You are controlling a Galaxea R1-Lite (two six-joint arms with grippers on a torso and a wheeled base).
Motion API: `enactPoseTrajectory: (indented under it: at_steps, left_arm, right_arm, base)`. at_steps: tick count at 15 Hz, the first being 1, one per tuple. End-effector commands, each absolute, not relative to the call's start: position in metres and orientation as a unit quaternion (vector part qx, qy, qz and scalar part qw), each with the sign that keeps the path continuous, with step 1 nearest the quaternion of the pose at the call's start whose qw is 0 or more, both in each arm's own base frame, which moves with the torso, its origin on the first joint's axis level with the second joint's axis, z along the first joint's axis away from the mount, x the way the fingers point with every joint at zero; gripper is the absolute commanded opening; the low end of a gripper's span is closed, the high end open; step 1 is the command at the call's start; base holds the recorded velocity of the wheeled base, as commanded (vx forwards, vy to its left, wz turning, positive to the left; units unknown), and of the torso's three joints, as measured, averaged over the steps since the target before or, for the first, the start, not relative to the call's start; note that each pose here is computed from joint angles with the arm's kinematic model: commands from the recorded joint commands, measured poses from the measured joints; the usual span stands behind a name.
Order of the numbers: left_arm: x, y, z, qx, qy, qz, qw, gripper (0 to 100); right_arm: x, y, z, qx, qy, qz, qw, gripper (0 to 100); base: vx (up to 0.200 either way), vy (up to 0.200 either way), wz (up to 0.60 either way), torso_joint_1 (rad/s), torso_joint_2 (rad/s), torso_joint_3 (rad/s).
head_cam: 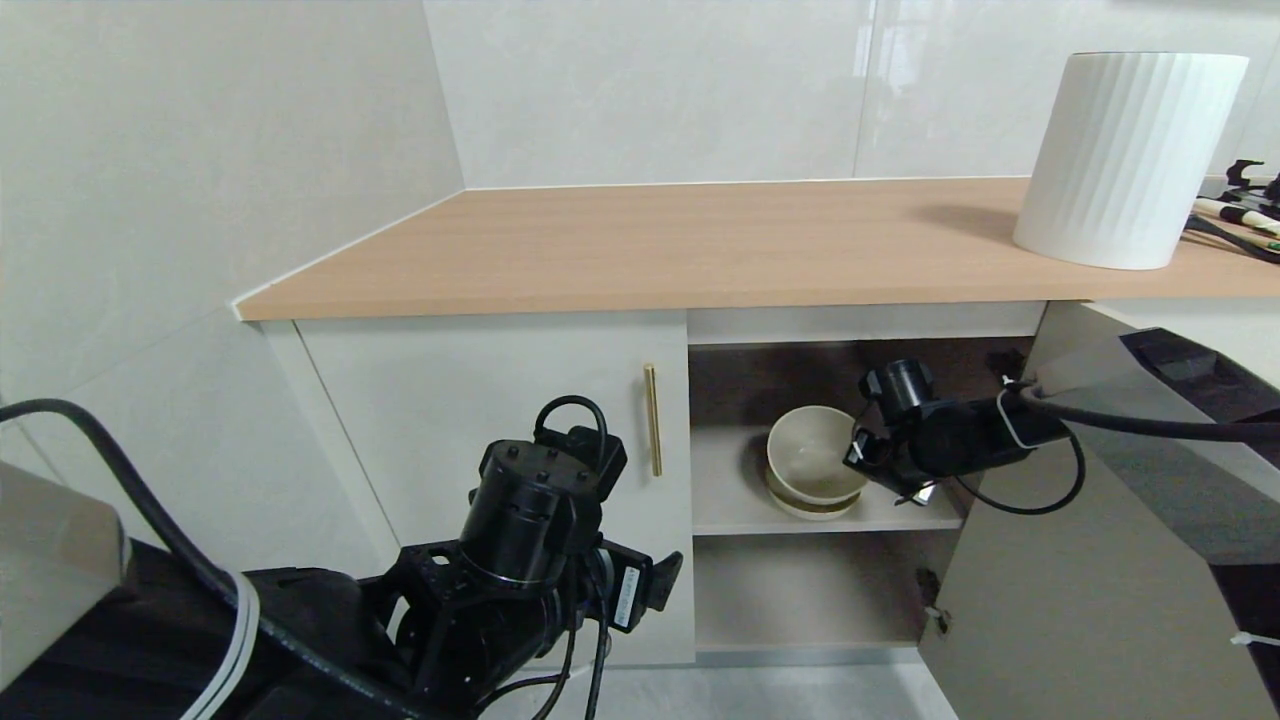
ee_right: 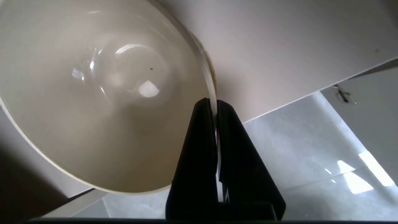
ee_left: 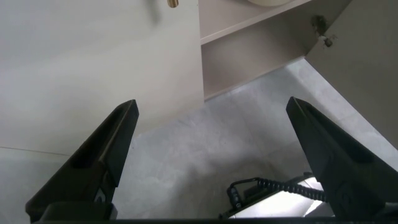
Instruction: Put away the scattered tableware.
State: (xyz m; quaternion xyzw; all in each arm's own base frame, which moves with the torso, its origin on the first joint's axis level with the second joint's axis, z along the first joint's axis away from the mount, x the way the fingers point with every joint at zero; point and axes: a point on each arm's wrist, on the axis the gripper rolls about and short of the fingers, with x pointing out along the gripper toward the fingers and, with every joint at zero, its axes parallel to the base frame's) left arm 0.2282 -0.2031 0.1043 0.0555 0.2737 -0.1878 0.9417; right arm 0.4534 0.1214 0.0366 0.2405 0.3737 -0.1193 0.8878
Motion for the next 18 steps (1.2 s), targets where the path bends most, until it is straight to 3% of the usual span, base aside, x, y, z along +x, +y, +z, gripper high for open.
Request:
enactPoseTrajectory:
  at_steps: [1,8,9,18]
  left_arm:
    - [0.2282,-0.2029,0.1047,0.055,0.273,-0.187,0.942,100]
    - [0.2282,-0.2029,0.1047,0.055,0.273,-0.187,0.942,100]
    - [0.2282,-0.2029,0.1047,0.055,0.273,-0.187,0.942,100]
    - [0.2284,-0.2019,0.106,0.052,0.272,-0.186,0.943,100]
  right_arm:
    - [0.4551,0.1224,0.0353,0.241,0.373,-0.119,0.888,0]
    - [0.4547,0.123,0.0351,0.239,0.374,-0.118,0.888,0]
    - [0.4541,0.1251,0.0351,0.238,0.375,-0.116,0.888,100]
    - [0.4486,0.1317,0.0379,0.235,0.379,-0.11,0.888,100]
  base:
    - [0.0,0.0,0.0,0.0,0.0,0.0]
    - [0.0,0.0,0.0,0.0,0.0,0.0]
    - [0.0,0.0,0.0,0.0,0.0,0.0]
    - [0.0,0.0,0.0,0.0,0.0,0.0]
